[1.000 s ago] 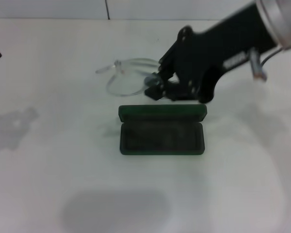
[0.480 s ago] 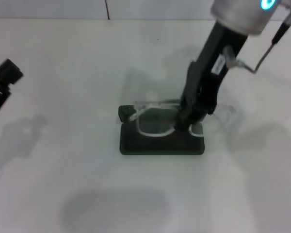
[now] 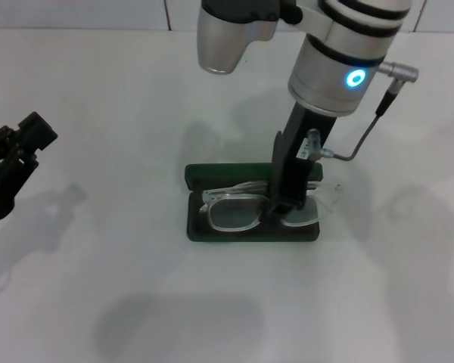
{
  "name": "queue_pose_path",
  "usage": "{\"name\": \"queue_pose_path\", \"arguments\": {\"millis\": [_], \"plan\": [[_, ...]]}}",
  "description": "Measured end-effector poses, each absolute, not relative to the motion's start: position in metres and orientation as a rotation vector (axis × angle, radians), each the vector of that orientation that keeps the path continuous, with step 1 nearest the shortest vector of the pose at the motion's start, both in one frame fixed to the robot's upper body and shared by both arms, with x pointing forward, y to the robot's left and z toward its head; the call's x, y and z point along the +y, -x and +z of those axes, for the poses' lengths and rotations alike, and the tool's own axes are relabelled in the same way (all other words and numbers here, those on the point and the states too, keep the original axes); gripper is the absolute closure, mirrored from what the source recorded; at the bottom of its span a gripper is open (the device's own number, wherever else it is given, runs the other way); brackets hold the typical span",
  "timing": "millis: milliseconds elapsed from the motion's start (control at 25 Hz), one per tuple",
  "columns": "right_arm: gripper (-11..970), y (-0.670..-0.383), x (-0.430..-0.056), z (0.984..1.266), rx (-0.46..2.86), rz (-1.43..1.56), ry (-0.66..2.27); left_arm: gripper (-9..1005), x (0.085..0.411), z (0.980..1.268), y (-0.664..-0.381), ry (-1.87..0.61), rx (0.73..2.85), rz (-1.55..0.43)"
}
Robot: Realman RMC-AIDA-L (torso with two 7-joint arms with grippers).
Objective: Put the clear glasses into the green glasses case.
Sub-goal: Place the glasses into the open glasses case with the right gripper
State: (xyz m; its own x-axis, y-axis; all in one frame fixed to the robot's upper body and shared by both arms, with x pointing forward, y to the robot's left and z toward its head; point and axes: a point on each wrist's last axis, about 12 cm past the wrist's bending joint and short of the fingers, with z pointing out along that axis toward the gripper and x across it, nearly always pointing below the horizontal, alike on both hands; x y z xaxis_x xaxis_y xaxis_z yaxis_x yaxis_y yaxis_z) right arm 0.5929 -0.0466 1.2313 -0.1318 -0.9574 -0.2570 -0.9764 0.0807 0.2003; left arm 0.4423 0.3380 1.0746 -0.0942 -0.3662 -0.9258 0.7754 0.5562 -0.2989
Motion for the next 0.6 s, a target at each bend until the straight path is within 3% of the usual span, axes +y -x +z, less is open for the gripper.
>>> {"name": "queue_pose_path", "arguments": {"millis": [600], "plan": [[837, -0.601, -0.03, 1.22, 2.376, 0.458, 2.013, 858, 0.336, 1.061, -0.425, -0.513, 1.42, -0.952]]}}
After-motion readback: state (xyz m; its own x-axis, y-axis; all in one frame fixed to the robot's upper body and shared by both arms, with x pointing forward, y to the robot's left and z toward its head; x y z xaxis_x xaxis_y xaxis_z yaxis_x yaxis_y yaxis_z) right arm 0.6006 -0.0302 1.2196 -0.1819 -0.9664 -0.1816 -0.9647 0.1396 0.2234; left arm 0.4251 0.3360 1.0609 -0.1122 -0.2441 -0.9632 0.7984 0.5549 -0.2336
